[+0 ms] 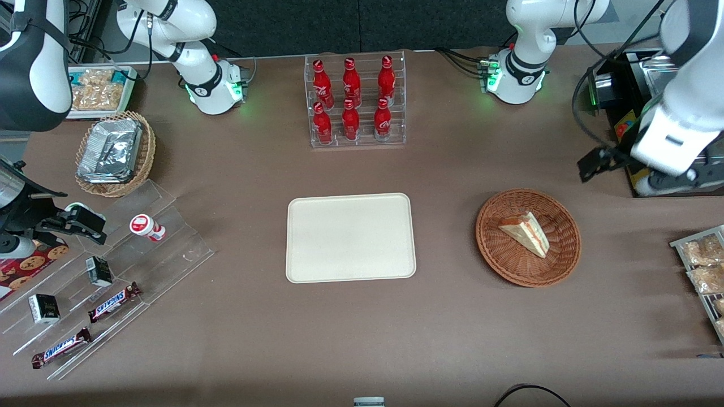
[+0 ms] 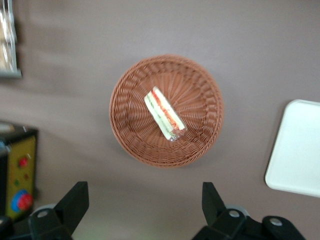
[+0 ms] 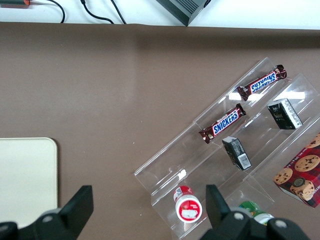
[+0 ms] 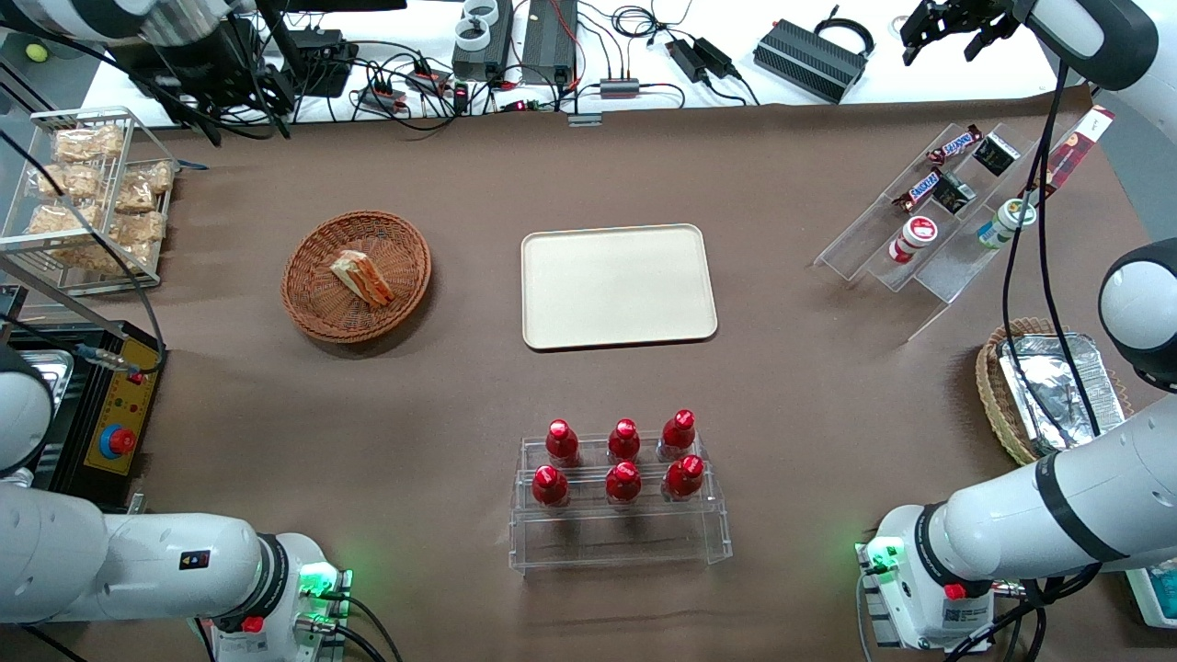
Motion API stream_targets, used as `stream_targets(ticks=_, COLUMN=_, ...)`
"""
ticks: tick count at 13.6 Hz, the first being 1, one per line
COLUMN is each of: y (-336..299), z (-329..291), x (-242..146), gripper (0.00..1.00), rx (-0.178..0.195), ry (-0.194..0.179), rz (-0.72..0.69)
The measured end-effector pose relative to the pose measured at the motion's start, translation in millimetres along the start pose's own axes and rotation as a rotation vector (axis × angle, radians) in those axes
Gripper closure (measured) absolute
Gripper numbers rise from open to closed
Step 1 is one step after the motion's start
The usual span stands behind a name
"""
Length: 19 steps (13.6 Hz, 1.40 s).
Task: Place sandwich from basket to tray
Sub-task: 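Move the left gripper over the wicker basket toward the wrapped sandwich, then lower the left gripper and close it on the wrapped sandwich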
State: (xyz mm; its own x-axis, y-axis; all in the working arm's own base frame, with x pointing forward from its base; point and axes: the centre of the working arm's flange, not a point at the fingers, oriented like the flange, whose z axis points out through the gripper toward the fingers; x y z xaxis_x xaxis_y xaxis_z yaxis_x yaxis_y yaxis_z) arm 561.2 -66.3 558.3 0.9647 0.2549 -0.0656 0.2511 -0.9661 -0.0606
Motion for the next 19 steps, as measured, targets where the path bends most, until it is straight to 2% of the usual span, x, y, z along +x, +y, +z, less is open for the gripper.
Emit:
stream_targets(ticks=2, y=8.0, z=47.4, x=20.3, gripper=0.00, rx=0.007, ry=-0.046, rz=-0.090)
stream_targets(ticks=3, y=12.4, z=74.9, x=30.8, gripper=0.00, rx=0.005, ry=-0.051, rz=-0.148)
stream_targets(ticks=7, y=19.8, z=164.7, x=38.9, gripper=0.00, rx=-0.007, ry=-0.042, rz=-0.340)
stream_targets(ticks=10, y=18.9, z=217.0, x=26.3, gripper=0.00, rx=-0.034, ry=-0.006, rz=-0.434)
stream_targets(ticks=14, y=13.4, z=270.7, x=3.0, gripper=0.00, rx=-0.058, ry=0.019, rz=-0.481)
stream_targets(ticks=19, y=13.5, z=299.6, x=-0.6, gripper=0.00, rx=-0.077, ry=0.028, rz=-0.528)
